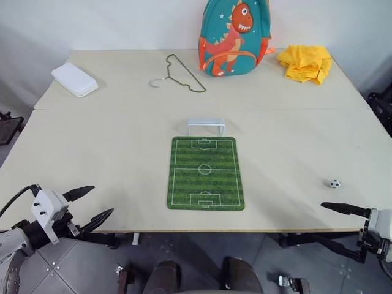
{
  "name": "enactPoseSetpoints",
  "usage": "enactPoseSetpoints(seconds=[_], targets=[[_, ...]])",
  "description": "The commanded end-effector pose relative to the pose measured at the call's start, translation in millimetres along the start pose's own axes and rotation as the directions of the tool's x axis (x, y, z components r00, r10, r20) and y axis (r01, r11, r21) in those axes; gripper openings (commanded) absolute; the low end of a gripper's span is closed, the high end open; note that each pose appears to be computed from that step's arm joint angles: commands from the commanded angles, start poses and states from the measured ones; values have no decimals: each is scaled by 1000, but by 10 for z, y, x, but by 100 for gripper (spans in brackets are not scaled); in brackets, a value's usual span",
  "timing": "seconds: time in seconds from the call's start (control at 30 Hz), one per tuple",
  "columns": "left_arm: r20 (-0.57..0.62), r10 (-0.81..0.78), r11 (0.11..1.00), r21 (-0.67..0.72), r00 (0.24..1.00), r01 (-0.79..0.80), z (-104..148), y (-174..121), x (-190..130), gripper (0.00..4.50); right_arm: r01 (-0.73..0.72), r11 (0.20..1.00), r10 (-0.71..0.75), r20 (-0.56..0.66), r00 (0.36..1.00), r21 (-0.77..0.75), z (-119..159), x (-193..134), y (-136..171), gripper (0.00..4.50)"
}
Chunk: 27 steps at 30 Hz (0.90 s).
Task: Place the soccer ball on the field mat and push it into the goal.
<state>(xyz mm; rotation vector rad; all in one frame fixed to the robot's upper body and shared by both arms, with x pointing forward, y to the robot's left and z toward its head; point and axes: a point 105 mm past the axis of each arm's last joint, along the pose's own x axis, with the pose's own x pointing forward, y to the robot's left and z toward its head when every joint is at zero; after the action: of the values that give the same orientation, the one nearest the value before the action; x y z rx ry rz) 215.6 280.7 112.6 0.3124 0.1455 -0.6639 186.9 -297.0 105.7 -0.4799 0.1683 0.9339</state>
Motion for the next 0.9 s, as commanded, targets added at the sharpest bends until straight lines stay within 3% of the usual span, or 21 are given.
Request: enactPoseSetpoints(seconds=[0.03, 0.17, 0.3, 0.47, 0.57, 0.73, 0.9], targets=[[17, -22, 999, 26, 1000, 22, 92, -40, -25, 450, -7, 1000, 7, 11, 1000, -21, 49, -4, 10, 449], [106, -100, 994, -27, 989, 103, 233, -119, 69, 450, 53, 998, -53, 12, 999, -16, 82, -72, -43, 449], [202, -232, 968, -51, 952, 246, 464, -251, 245, 450, 239, 971, -239, 1, 971, 23, 111, -326, -204, 449], [284, -384, 917, 4, 879, 399, 751, -421, 508, 450, 498, 858, -491, -82, 867, 125, -52, -775, -365, 449], [307, -442, 891, 44, 843, 452, 856, -491, 619, 450, 552, 818, -538, -124, 834, 162, -150, -903, -386, 449], [323, -482, 871, 75, 814, 486, 928, -536, 676, 450, 562, 805, -555, -93, 827, 188, -141, -820, -513, 449], [328, -513, 852, 80, 793, 518, 975, -560, 698, 450, 508, 835, -508, -56, 860, 212, -18, -463, -805, 449]])
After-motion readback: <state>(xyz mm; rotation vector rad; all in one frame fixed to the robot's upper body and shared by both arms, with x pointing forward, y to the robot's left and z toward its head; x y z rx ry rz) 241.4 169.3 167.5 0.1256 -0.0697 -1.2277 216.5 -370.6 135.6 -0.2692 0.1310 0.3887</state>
